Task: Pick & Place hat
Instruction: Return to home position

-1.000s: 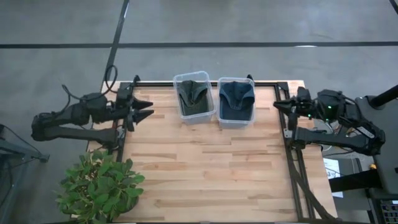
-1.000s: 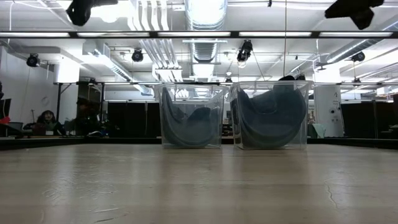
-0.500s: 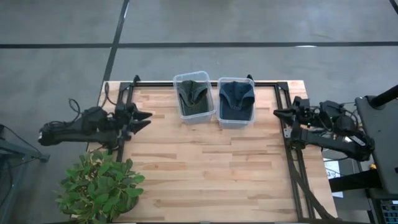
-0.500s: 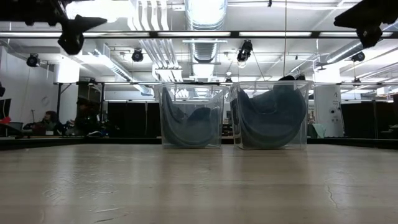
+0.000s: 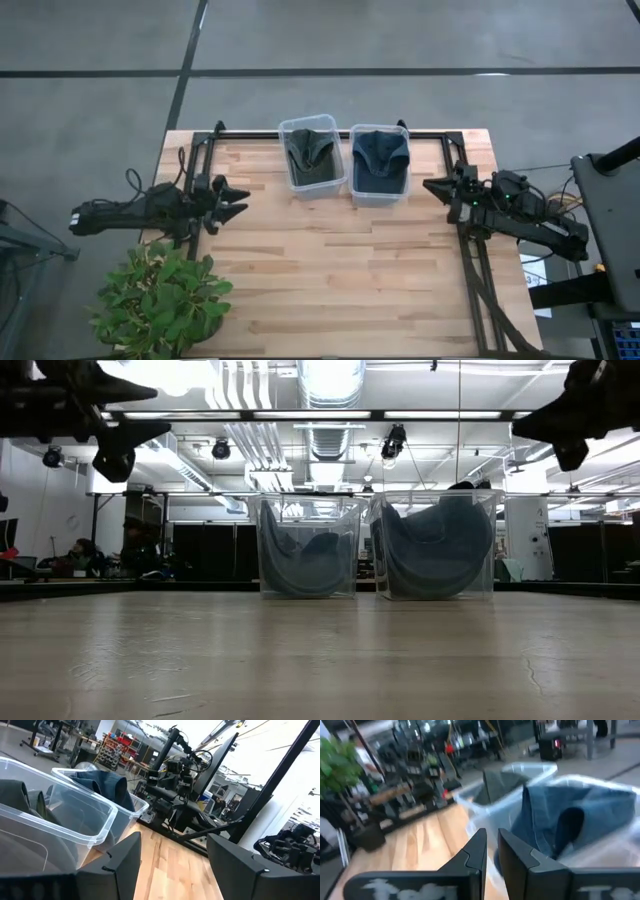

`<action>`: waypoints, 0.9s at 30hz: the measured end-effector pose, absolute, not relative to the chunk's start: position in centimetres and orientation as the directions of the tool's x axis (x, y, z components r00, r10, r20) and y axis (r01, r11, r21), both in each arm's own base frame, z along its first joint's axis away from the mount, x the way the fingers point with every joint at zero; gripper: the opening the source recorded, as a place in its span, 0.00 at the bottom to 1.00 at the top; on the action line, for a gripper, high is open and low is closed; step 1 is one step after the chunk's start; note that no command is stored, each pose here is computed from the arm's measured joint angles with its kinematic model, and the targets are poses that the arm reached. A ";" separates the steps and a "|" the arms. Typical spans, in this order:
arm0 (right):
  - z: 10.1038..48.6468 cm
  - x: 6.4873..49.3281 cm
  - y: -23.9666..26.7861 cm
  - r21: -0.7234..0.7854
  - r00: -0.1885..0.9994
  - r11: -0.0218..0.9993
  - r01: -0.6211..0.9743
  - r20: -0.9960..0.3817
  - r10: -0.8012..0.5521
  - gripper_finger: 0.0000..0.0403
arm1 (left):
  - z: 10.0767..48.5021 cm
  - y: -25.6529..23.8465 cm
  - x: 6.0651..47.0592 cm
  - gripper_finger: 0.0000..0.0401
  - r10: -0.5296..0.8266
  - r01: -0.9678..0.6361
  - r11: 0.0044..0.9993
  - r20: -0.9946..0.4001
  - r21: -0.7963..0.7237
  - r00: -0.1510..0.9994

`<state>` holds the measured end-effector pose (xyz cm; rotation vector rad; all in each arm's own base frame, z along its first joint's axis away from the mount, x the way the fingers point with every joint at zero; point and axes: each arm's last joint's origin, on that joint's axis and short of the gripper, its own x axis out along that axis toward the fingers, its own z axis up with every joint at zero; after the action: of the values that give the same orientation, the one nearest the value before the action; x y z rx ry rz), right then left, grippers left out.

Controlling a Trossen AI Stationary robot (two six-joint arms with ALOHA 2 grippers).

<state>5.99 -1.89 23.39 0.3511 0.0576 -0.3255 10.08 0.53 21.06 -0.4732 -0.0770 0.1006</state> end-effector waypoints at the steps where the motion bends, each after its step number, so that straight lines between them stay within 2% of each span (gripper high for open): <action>1: 23.4 6.2 -2.0 0.330 0.949 0.890 0.315 -0.085 -0.305 0.11 | 20.8 0.5 10.0 0.54 0.115 -0.076 0.887 0.058 -0.455 0.992; 10: 20.8 7.8 -2.5 0.391 0.949 0.868 0.305 -0.055 -0.309 0.11 | 17.9 0.5 10.0 0.54 0.119 -0.060 0.887 0.101 -0.457 0.988; 15: 19.1 8.6 -2.7 0.379 0.950 0.879 0.290 -0.001 -0.313 0.11 | 17.7 0.6 9.9 0.54 0.133 -0.073 0.901 0.111 -0.428 0.985; 21: 16.7 9.3 -3.0 0.379 0.950 0.880 0.287 0.006 -0.312 0.11 | 17.0 0.6 9.9 0.54 0.133 -0.106 0.907 0.038 -0.407 0.990; 27: 16.5 9.4 -3.0 0.326 0.953 0.899 0.291 -0.013 -0.304 0.11 | 16.4 0.6 10.1 0.54 0.129 -0.128 0.914 -0.025 -0.385 0.991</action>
<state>9.45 -2.97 16.51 0.3318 -0.0384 -0.3080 10.06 0.57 16.43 -0.3969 -0.0014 0.1323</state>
